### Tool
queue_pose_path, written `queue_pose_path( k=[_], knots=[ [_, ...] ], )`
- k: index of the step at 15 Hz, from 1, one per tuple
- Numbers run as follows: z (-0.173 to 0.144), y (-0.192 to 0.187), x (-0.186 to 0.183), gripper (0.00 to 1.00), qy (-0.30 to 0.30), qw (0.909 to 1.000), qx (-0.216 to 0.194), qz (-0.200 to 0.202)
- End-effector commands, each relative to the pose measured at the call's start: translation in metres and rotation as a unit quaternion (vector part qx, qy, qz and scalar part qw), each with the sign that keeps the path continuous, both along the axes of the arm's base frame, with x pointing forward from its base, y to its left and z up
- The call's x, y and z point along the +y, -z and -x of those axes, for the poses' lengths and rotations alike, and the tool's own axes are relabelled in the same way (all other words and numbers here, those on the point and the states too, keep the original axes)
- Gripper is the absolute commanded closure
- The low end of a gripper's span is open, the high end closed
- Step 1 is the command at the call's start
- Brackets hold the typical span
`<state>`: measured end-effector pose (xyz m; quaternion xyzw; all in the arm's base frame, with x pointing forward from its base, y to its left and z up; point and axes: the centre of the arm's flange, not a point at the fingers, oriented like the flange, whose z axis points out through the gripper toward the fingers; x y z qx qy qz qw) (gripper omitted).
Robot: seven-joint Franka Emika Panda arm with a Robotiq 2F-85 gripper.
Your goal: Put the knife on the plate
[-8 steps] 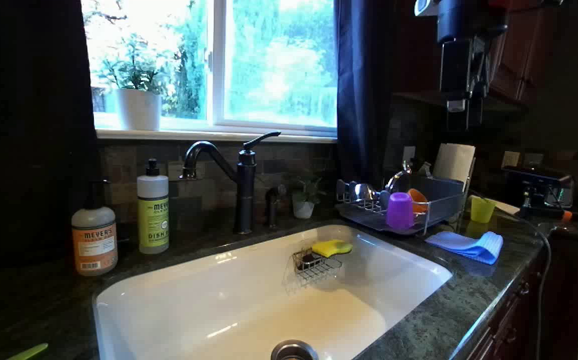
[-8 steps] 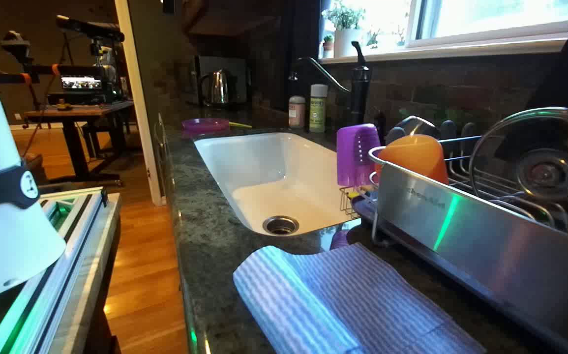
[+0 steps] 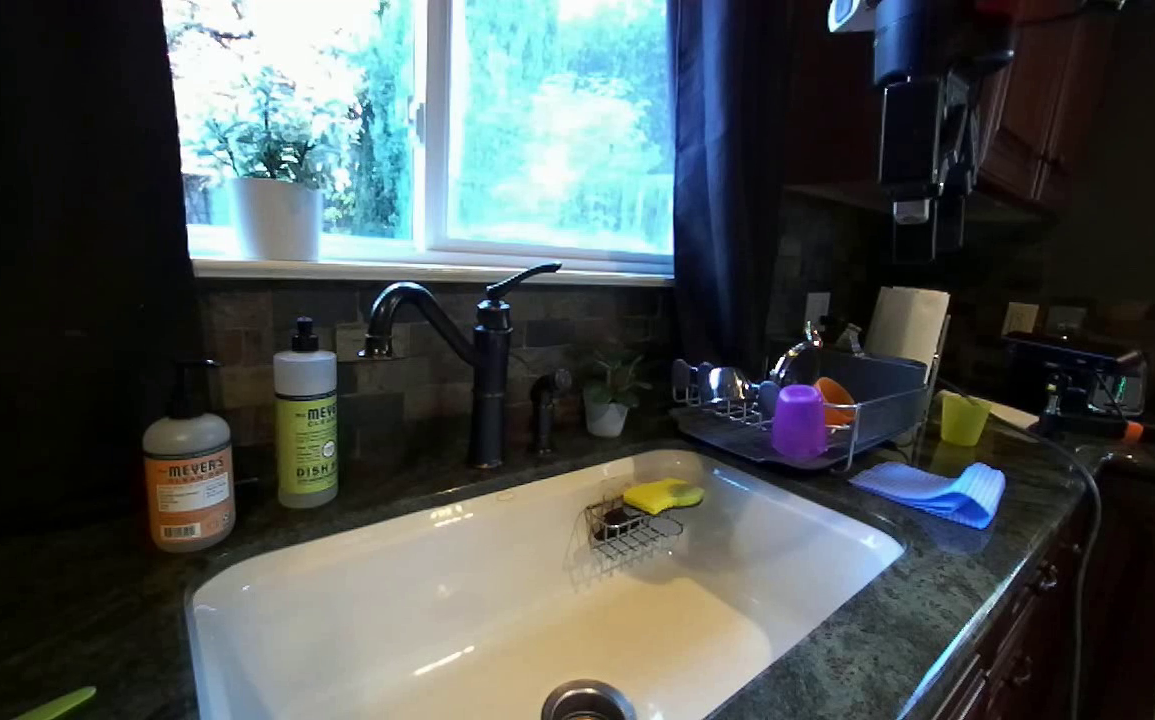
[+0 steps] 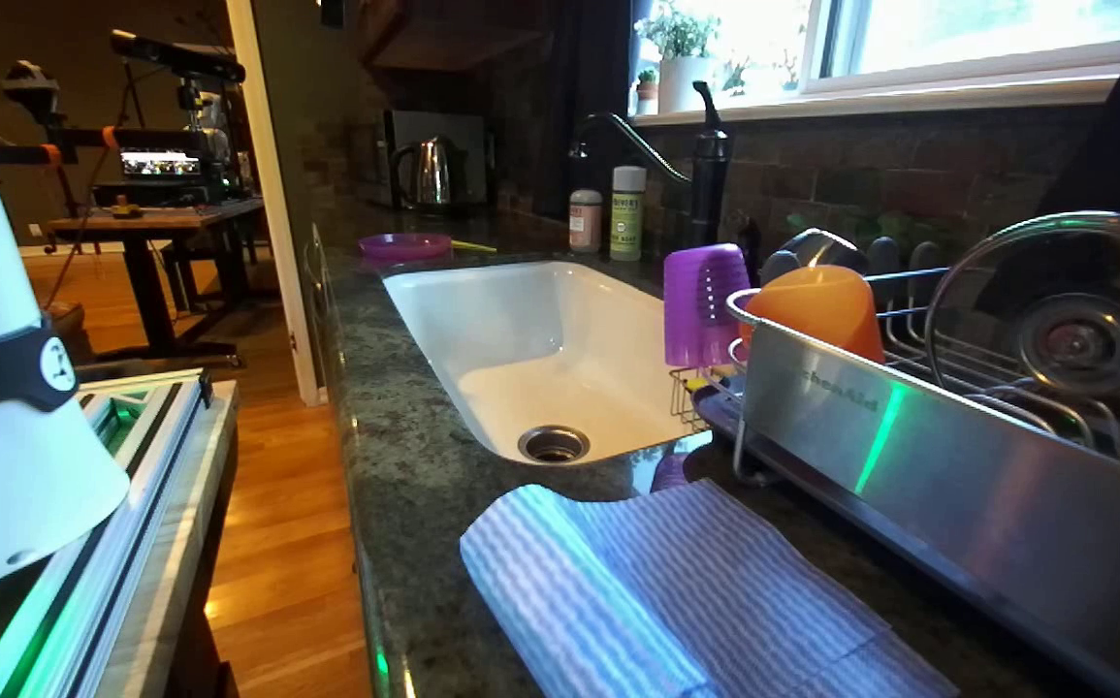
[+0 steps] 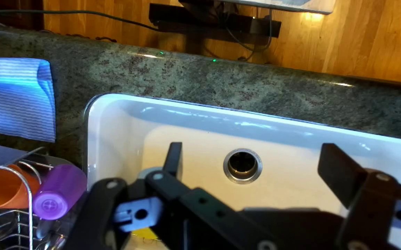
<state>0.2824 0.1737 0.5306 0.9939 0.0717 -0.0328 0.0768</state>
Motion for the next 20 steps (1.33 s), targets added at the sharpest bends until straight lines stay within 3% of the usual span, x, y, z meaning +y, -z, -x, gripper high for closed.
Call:
queue_pose_path(
  k=[1,5,7,10,15,16,20],
  knots=[
    [-0.014,0.000,0.007,0.00,0.002,0.9997,-0.013,-0.019],
    [-0.090,0.001,0.063,0.00,0.004,0.9944,-0.050,-0.093],
    [-0.118,0.003,0.089,0.00,-0.009,0.9909,-0.043,-0.128],
    [-0.148,0.014,0.142,0.00,-0.037,0.9883,-0.013,-0.147],
    [-0.172,0.026,0.233,0.00,-0.140,0.9803,0.023,-0.138],
    [-0.147,0.034,0.197,0.00,-0.110,0.9827,0.000,-0.149],
    [-0.160,0.039,0.222,0.00,-0.132,0.9800,0.014,-0.148]
  ],
)
